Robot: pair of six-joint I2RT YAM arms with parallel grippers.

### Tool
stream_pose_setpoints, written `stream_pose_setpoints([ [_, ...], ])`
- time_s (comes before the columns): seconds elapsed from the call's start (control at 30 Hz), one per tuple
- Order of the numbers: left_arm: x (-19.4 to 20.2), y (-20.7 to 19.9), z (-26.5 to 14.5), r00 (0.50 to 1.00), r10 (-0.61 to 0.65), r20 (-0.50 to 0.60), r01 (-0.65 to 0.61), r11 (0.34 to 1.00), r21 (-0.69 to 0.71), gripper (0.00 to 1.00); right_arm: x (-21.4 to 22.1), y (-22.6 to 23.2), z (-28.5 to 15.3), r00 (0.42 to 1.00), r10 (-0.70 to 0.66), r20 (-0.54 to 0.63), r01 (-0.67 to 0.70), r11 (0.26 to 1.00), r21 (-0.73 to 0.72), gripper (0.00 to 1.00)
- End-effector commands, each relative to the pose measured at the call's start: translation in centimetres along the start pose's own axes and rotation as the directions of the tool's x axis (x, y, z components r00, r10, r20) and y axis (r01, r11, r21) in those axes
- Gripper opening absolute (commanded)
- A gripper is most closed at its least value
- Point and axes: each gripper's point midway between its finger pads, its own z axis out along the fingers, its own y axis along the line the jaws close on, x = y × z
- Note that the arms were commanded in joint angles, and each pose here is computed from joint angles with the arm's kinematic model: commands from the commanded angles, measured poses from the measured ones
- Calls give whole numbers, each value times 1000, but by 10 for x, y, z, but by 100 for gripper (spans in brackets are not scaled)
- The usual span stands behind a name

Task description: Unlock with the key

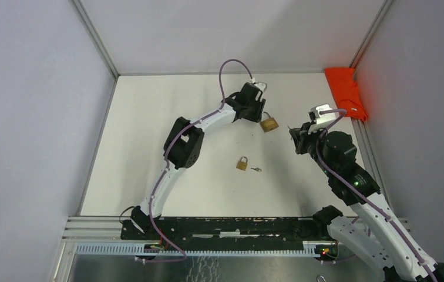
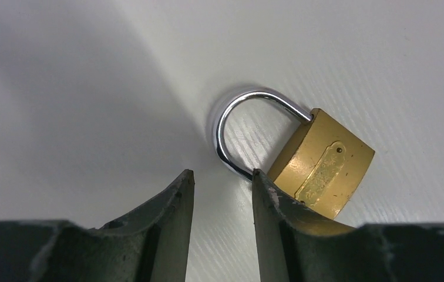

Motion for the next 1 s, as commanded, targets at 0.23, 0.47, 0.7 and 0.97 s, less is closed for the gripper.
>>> stream_pose_setpoints([
  [0.23,-28,-12,-14,993,90,71,-72,971,-226,51,-14,4,-1,999,19,51,-18,1000,-21,0],
  [0.47,-12,10,2,997,69,38,-54,952,-303,54,-11,4,-1,999,16,47,-15,1000,-23,0],
  [0.7,7,28,15,998,61,-6,-60,938,-342,54,-8,4,0,999,17,42,-16,1000,-23,0],
  [0.97,47,45,-16,992,35,-121,-81,912,-402,43,-8,7,2,999,24,43,-22,999,-34,0],
])
